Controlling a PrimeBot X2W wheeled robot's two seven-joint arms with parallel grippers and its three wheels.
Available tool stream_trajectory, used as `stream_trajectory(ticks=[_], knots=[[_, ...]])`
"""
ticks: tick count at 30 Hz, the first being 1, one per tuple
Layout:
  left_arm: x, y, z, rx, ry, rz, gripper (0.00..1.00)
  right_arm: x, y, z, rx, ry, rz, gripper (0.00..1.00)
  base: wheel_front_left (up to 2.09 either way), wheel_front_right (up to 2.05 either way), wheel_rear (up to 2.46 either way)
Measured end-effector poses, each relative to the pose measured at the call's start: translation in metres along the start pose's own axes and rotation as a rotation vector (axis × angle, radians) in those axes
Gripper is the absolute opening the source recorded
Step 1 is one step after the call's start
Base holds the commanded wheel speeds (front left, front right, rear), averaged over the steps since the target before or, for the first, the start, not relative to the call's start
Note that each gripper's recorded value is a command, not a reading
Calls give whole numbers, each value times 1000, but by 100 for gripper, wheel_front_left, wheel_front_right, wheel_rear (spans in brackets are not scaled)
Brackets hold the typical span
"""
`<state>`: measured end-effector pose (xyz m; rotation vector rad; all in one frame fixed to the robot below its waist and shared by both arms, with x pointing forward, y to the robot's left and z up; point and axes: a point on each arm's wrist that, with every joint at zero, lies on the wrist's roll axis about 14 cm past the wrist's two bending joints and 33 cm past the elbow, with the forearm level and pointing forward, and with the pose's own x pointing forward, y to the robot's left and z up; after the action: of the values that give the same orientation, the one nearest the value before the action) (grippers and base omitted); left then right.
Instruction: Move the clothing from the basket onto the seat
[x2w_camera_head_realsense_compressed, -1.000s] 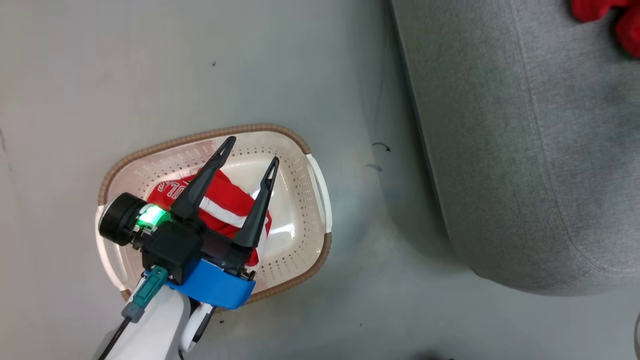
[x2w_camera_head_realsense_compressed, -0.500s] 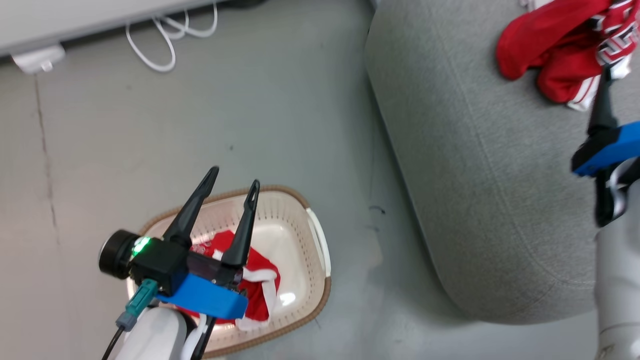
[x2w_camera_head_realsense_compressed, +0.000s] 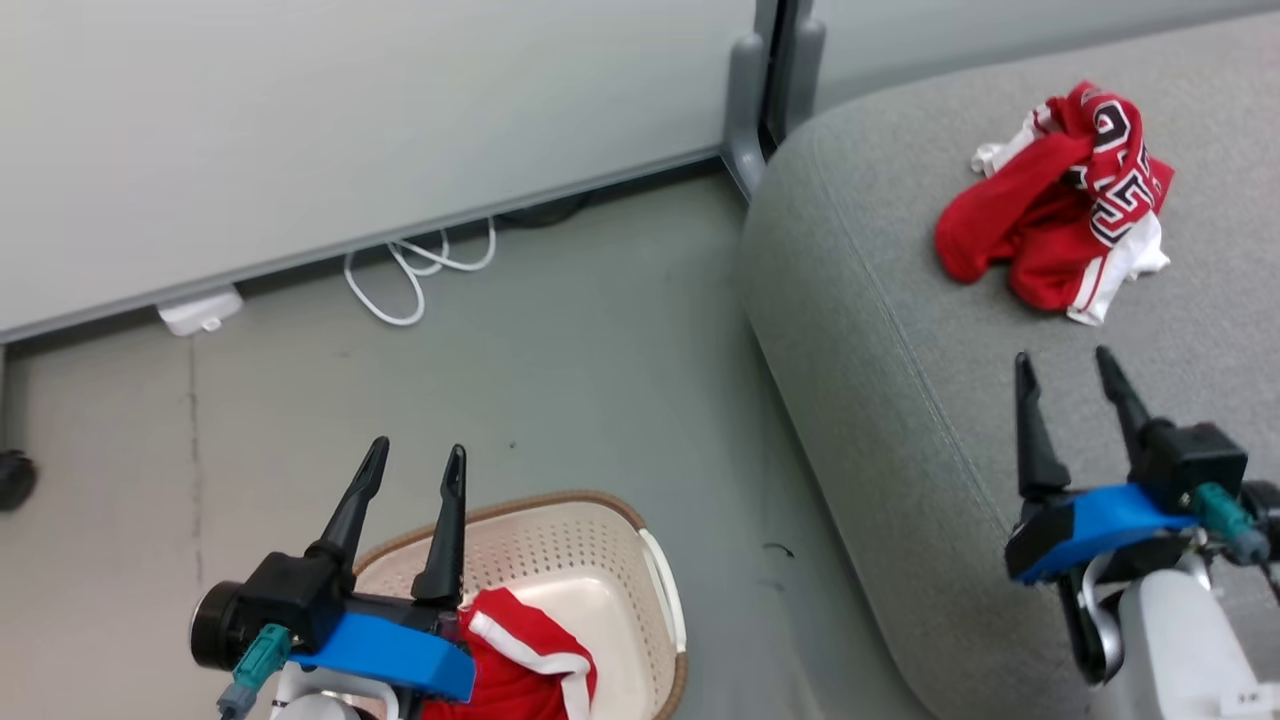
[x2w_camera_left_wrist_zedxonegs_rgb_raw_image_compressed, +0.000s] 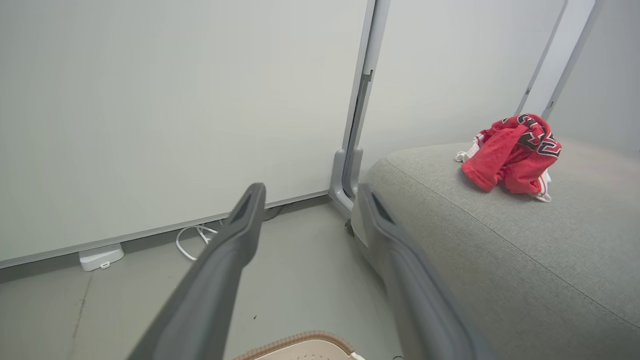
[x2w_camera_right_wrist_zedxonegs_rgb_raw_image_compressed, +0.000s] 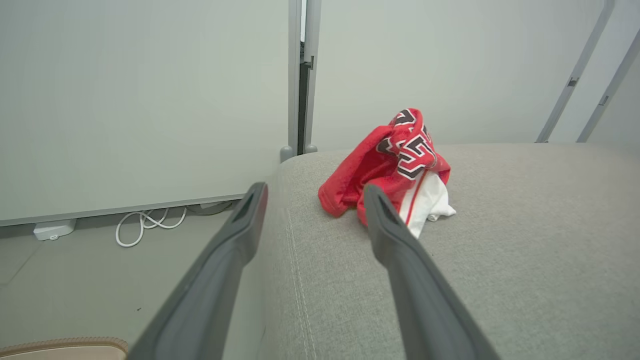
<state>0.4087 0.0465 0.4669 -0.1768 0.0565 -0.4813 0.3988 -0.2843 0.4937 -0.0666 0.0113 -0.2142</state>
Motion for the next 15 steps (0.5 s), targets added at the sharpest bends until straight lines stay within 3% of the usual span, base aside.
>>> stream_trajectory(ticks=[15], knots=[[-61, 55, 9, 16, -16, 250, 100, -32, 78, 20, 44, -49, 228, 100, 0, 0, 0]])
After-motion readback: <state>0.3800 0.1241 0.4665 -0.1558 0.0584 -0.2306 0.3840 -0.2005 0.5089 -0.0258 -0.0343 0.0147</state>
